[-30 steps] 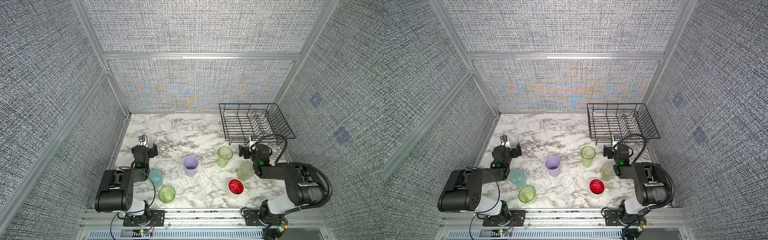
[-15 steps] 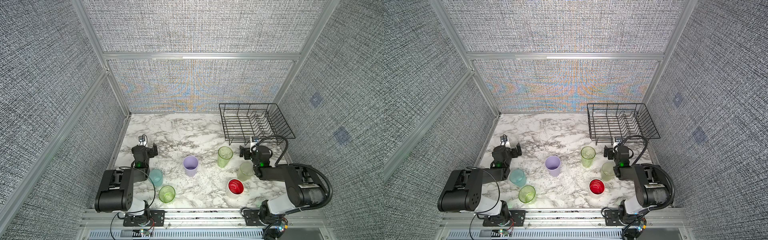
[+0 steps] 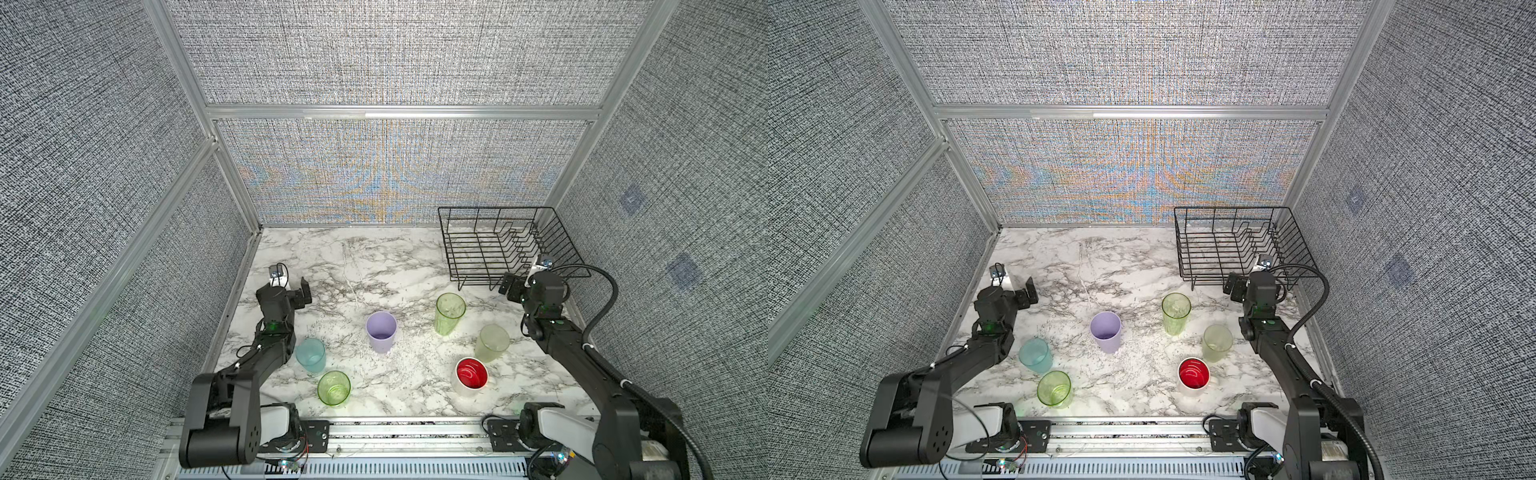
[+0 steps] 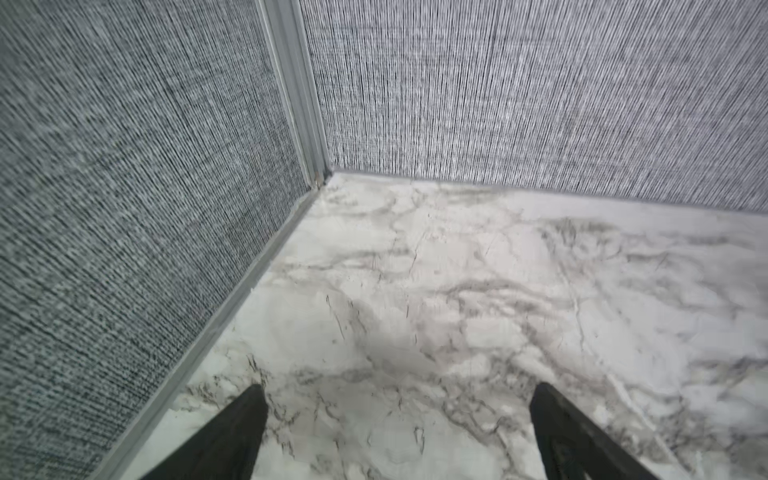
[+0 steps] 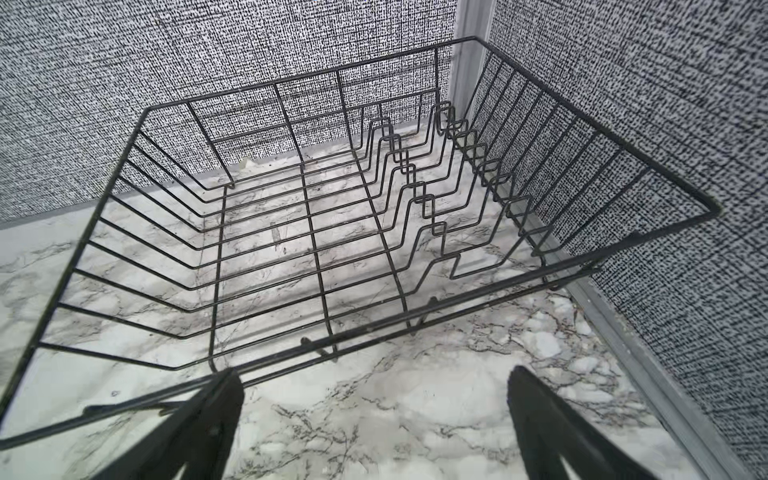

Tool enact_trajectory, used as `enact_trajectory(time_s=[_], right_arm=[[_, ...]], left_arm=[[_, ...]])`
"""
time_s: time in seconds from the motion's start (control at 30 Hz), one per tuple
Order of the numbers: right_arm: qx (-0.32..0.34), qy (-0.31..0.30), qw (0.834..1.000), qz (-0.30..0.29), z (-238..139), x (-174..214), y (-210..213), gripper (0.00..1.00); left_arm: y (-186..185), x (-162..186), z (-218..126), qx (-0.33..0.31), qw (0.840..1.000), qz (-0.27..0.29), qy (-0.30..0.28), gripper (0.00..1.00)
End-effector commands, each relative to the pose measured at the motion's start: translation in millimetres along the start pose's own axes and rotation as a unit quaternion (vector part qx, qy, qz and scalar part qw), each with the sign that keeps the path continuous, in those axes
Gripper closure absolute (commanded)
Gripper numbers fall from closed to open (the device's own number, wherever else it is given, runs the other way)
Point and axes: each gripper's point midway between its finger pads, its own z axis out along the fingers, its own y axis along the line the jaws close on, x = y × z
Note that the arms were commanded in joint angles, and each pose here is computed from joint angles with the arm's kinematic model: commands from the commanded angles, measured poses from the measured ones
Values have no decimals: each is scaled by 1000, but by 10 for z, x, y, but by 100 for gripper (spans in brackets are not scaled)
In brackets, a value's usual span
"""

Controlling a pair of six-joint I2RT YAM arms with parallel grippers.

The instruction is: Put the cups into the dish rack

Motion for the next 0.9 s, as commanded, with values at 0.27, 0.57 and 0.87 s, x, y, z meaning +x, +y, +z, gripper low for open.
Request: enact_trajectory(time_s=[0.27, 0.57, 0.87], right_arm=[[-219, 169, 959, 57, -52, -134, 951, 2], [-254, 236, 938, 1, 228, -62, 1556, 10], [-268, 308, 912, -32, 516, 275, 1954, 11]], left_arm=[[124, -343, -520, -49, 974, -189, 117, 1], [-480, -428, -728, 109, 946, -233, 196, 1], [-429, -322, -1023, 119, 955, -122, 242, 1]])
